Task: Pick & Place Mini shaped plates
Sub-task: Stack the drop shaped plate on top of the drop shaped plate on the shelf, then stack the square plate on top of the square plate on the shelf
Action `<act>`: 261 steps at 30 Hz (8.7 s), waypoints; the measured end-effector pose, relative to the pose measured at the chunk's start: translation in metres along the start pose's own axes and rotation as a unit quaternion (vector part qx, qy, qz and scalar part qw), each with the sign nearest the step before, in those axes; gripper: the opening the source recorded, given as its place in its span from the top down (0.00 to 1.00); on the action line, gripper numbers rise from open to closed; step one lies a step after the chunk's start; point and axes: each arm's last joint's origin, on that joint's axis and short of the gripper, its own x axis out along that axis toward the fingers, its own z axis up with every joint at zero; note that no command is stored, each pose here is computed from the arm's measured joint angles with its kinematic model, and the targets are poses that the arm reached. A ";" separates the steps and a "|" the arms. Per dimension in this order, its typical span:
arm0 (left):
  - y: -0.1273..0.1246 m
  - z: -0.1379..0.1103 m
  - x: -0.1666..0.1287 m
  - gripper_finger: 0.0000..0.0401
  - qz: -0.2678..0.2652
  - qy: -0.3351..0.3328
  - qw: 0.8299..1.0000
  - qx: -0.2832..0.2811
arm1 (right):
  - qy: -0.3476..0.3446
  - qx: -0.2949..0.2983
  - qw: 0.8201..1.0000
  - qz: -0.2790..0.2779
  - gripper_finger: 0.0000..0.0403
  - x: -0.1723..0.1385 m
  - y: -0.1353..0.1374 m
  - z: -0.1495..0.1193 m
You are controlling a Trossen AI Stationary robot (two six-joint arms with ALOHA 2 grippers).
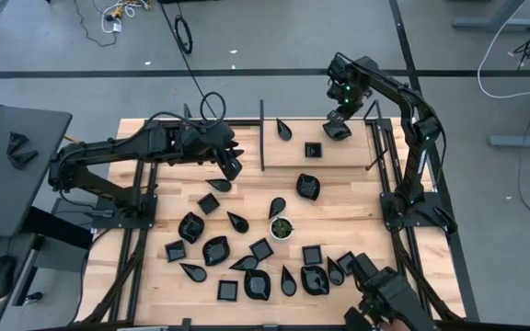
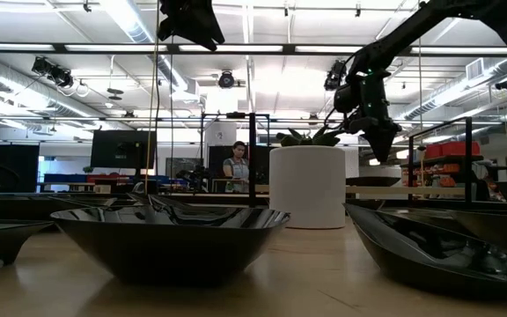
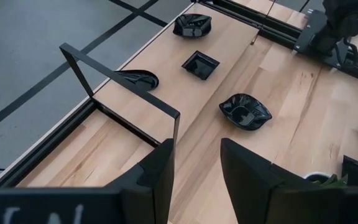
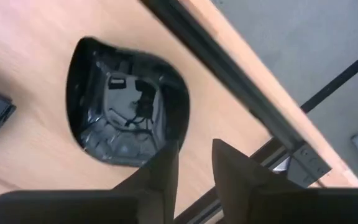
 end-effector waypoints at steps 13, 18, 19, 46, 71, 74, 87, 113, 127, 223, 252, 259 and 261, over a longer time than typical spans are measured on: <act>0.000 0.002 0.000 0.66 0.005 -0.010 1.000 -0.003 | -0.108 -0.039 0.988 0.103 0.90 -0.033 0.073 0.006; 0.000 0.002 0.000 0.66 0.005 -0.012 1.000 -0.003 | -0.135 -0.101 0.978 0.119 0.95 -0.043 0.135 0.004; 0.000 0.002 0.000 0.66 0.005 -0.012 1.000 -0.003 | -0.129 -0.118 0.977 0.121 0.96 -0.044 0.148 0.001; -0.009 -0.018 -0.005 0.66 -0.034 0.078 0.993 0.077 | 0.059 -0.069 0.963 0.252 0.87 0.024 0.294 -0.259; -0.054 -0.039 -0.028 0.66 -0.089 0.083 0.988 0.094 | -0.020 -0.245 0.941 0.233 0.84 0.095 0.347 -0.282; -0.055 -0.039 -0.029 0.66 -0.090 0.083 0.988 0.096 | -0.019 -0.250 0.941 0.229 0.92 0.097 0.348 -0.282; -0.056 -0.040 -0.029 0.66 -0.092 0.083 0.987 0.098 | -0.015 -0.165 0.948 0.270 0.99 0.076 0.340 -0.274; -0.024 -0.016 -0.011 0.66 -0.014 0.027 0.998 0.060 | -0.356 -0.047 0.911 0.202 1.00 -0.060 0.158 -0.030; 0.021 -0.001 0.005 0.66 0.059 0.021 0.998 -0.031 | -0.400 -0.157 0.897 0.103 1.00 0.001 0.116 0.053; 0.052 0.017 0.014 0.66 0.068 -0.023 0.995 -0.064 | -0.277 -0.124 0.933 0.195 0.99 0.066 0.113 0.049; 0.052 0.017 0.014 0.66 0.068 -0.023 0.995 -0.065 | -0.263 -0.045 0.934 0.236 0.99 0.043 0.158 0.051; 0.052 0.017 0.014 0.66 0.070 -0.023 0.995 -0.064 | -0.270 -0.060 0.936 0.220 0.99 0.043 0.159 0.051; 0.052 0.017 0.014 0.66 0.070 -0.023 0.995 -0.064 | -0.278 -0.066 0.933 0.218 0.99 0.042 0.159 0.053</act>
